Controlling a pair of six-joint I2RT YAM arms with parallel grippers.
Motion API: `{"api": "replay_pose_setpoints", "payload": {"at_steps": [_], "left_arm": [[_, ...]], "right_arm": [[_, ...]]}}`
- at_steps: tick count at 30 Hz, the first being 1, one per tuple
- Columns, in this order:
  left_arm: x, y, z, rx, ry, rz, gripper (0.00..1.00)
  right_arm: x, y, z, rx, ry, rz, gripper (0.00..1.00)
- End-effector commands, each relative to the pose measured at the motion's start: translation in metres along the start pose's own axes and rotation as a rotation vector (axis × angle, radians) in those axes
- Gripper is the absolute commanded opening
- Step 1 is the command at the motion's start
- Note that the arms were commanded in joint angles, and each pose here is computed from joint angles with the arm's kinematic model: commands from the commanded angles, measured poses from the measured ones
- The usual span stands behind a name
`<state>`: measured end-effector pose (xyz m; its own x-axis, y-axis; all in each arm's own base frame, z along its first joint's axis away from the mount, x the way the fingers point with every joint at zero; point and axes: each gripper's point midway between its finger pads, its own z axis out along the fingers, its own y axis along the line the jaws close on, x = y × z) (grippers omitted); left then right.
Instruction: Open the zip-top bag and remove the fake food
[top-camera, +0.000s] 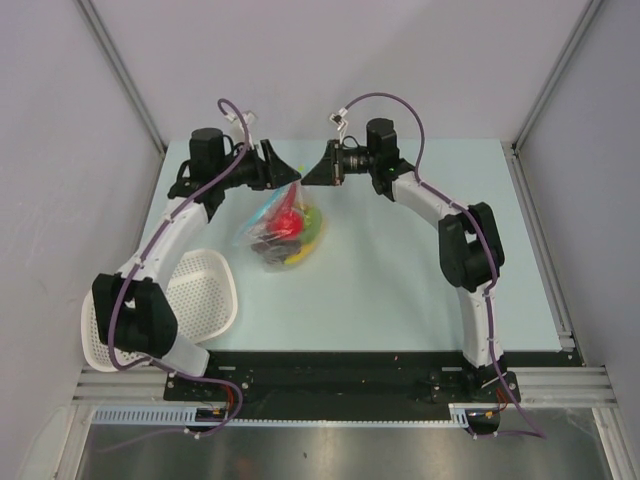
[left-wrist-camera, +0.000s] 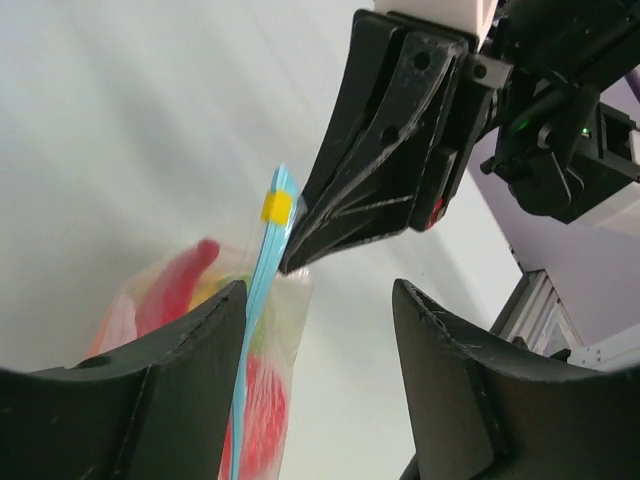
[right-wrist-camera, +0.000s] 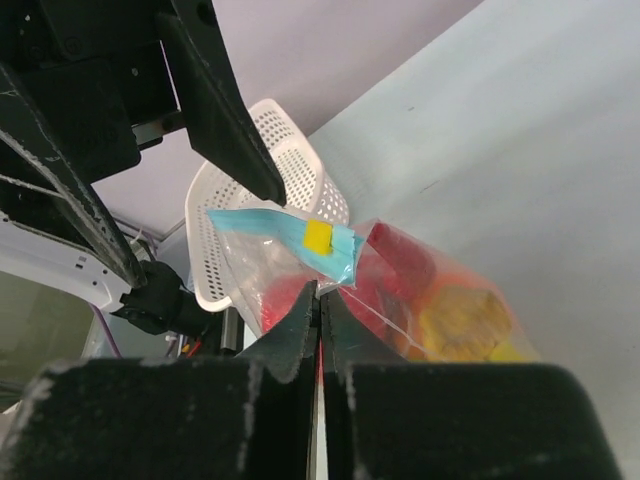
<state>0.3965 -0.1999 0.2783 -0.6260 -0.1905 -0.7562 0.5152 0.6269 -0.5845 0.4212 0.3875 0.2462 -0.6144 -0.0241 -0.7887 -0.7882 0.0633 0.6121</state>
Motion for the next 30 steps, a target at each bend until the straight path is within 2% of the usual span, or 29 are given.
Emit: {"api": "replay_pose_setpoints", "payload": {"at_steps": [1,4,8,16,27,30], "left_arm": [[-0.031,-0.014,0.013,0.048,-0.083,0.039,0.64],[-0.027,-0.003,0.023,0.027,-0.057,-0.002,0.63],[-0.025,0.001,0.025,0.009,-0.058,-0.032,0.52],[-0.025,0.004,0.033,0.025,-0.071,-0.057,0.4],[-0.018,0.009,0.041,0.041,-0.045,-0.109,0.32],[-0.022,0.006,0.04,0.052,-0.064,-0.095,0.24]], "right_arm": [[-0.028,0.04,-0.004,-0.044,-0.023,-0.098,0.0],[-0.028,0.04,-0.004,-0.041,-0.023,-0.098,0.0],[-0.03,0.042,-0.004,-0.041,-0.029,-0.101,0.0],[-0.027,0.04,-0.004,-0.046,-0.019,-0.092,0.0],[-0.027,0.039,-0.002,-0.05,-0.022,-0.085,0.0],[-0.027,0.039,-0.002,-0.052,-0.025,-0.078,0.0]]}}
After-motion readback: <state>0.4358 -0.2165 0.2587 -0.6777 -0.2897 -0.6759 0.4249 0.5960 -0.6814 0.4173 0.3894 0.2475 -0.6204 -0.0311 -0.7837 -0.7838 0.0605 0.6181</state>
